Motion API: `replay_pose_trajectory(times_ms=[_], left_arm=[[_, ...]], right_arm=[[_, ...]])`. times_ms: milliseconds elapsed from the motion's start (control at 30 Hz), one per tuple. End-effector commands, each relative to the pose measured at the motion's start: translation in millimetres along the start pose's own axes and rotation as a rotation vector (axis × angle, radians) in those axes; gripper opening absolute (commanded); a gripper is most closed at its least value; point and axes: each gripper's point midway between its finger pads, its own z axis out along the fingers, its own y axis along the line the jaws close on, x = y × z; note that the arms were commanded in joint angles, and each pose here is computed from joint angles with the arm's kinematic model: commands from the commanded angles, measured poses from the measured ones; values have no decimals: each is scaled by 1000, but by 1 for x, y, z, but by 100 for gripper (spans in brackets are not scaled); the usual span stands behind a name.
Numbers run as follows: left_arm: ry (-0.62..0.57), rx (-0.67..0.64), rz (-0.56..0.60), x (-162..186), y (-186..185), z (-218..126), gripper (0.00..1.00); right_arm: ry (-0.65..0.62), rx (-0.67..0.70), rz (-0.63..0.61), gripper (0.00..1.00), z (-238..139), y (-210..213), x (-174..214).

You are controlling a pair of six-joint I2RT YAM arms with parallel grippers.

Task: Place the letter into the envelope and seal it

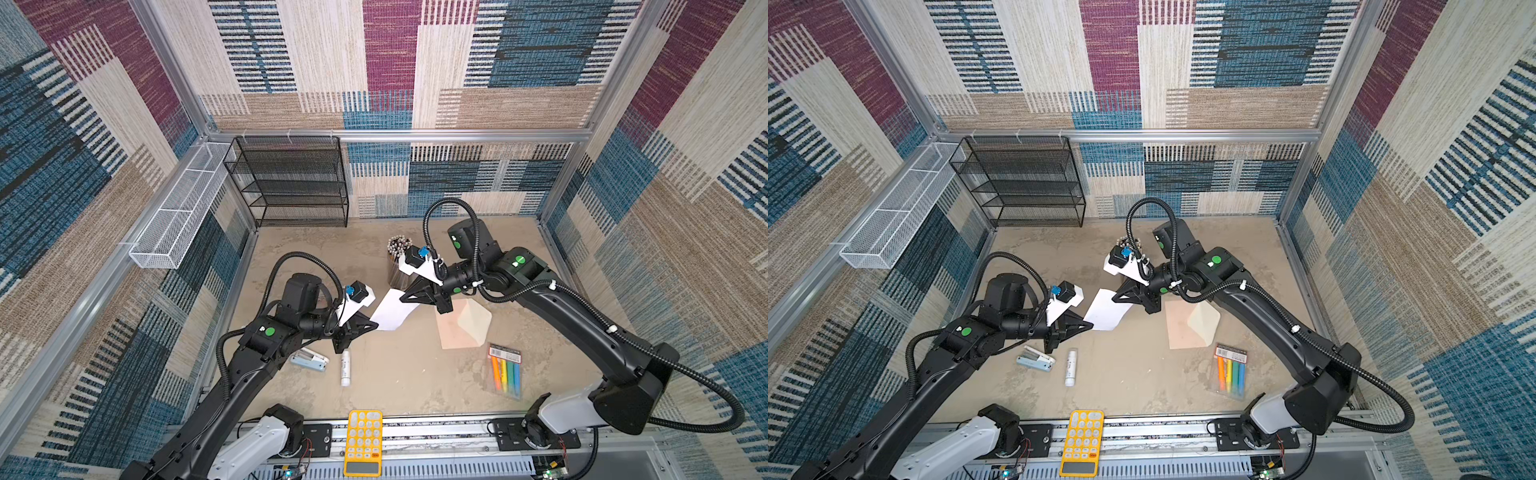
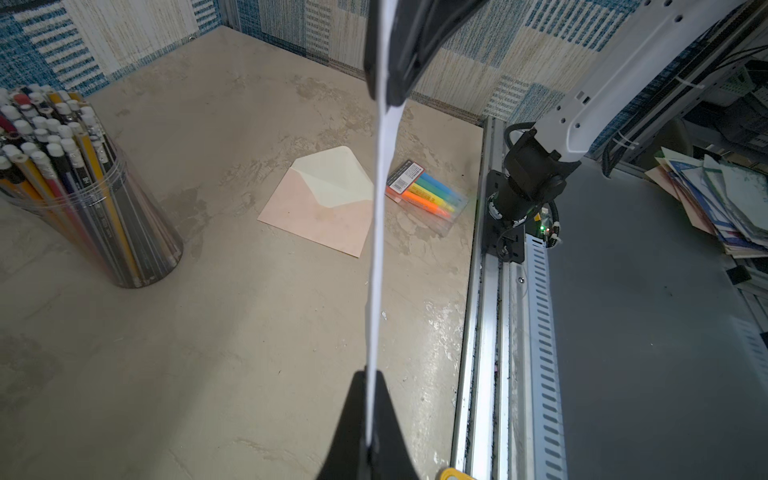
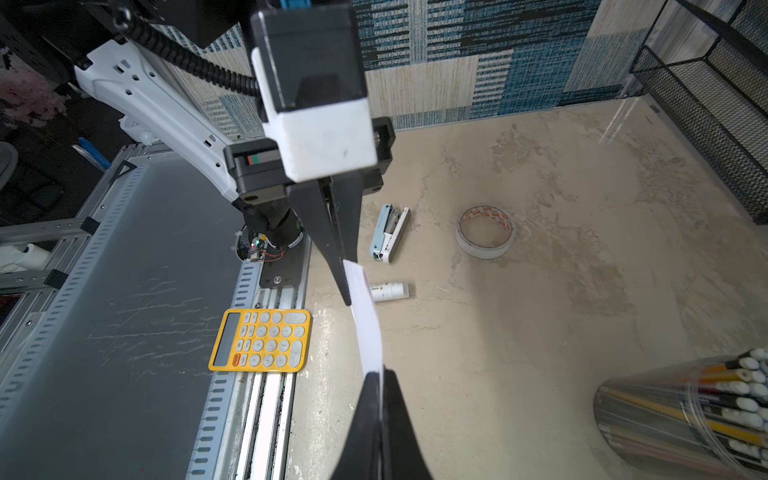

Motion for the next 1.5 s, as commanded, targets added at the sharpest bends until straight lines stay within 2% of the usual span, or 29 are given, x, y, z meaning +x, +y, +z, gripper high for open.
replay_pose_trajectory(times_ms=[0, 133, 233, 300, 333, 400, 433, 700, 800, 900, 1033, 1100, 1233, 1467], left_arm=[[6, 17, -2, 2, -3, -1, 0], [17, -2, -28, 6, 2, 0, 0], [40, 0, -58, 10, 4, 1, 14], [46, 7, -64, 12, 3, 2, 15], [43, 7, -61, 12, 3, 1, 14], [38, 7, -55, 13, 2, 1, 2], [35, 9, -52, 13, 2, 1, 0], [15, 20, -40, 10, -1, 0, 0], [10, 23, -45, 9, -1, 0, 0], [12, 20, -59, 9, 1, 1, 0], [23, 11, -80, 12, 4, 2, 0], [35, 4, -87, 14, 5, 2, 0], [50, -14, -101, 17, 8, 1, 0], [60, -48, -127, 20, 15, -1, 0]], right_arm=[[-12, 0, -23, 0, -4, 1, -5], [-7, 11, -10, 0, -4, -1, -4], [-10, 9, -3, 0, -3, -1, -3], [-12, 9, 3, 0, -3, -1, -3], [-12, 6, 5, 0, -3, -1, -3], [-15, 4, 9, 0, -2, -1, -2], [-15, 3, 11, 0, -2, -1, -2], [-20, 1, 22, 0, -1, 0, 1], [-18, 42, 29, 0, -1, -6, 3], [-24, 97, 34, 21, -2, -15, 3], [-42, 124, 28, 54, -4, -16, 2], [-39, 158, 20, 63, -6, -22, 2], [-55, 255, -9, 71, -13, -35, -4], [-95, 379, -57, 75, -25, -48, -8]])
